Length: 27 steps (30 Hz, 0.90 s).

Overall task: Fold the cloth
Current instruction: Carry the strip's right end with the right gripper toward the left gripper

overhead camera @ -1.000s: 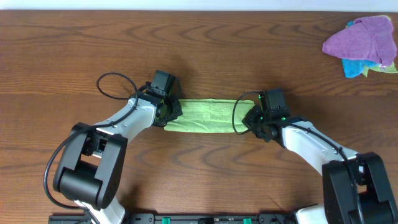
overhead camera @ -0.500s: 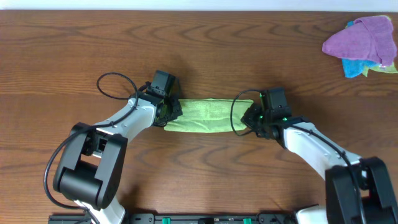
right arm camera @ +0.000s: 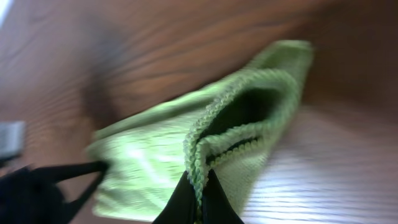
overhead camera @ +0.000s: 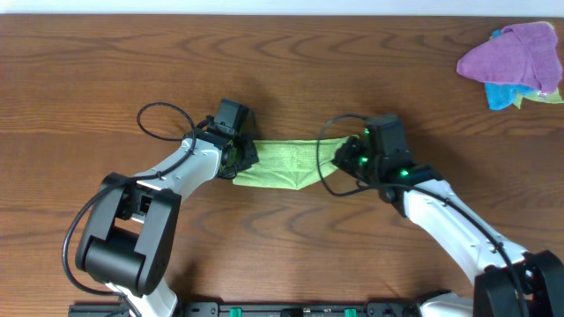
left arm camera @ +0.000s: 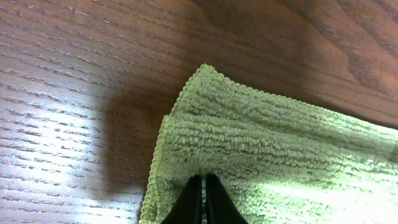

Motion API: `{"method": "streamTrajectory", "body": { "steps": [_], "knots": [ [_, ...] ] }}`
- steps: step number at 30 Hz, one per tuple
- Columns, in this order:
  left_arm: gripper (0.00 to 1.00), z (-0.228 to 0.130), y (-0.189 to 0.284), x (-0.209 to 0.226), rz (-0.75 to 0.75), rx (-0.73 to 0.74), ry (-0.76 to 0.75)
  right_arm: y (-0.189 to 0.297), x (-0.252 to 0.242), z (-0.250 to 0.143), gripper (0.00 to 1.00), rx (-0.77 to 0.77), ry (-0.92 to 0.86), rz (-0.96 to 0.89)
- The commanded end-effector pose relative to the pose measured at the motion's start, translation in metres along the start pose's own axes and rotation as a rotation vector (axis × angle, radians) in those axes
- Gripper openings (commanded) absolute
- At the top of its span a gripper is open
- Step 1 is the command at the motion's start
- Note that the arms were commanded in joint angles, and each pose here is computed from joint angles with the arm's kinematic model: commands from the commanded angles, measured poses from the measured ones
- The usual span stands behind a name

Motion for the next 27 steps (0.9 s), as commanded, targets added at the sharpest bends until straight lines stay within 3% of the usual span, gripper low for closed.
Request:
{"method": "streamTrajectory", "body": {
  "steps": [1, 14, 27],
  "knots": [
    [0.06, -0.007, -0.014, 0.009, 0.051, 0.034, 0.012, 0.007, 0.033, 0.004, 0.01, -0.022, 0.068, 0.080],
    [0.06, -0.009, -0.014, 0.006, 0.031, 0.054, 0.016, 0.009, 0.075, -0.011, 0.01, -0.037, 0.157, 0.149],
    [0.06, -0.010, 0.002, -0.001, -0.011, 0.059, -0.045, -0.009, 0.085, -0.029, 0.01, -0.012, 0.162, 0.144]
  ]
}}
Point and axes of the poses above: each gripper's point midway between its finger pads, its own y axis back along the fingers, its own x axis along the line the jaws close on, z = x × y, the point moved 6 cm from there along y, back along the fingers, and after that the axes turned 7 degrees about y, right-handed, at the moved point
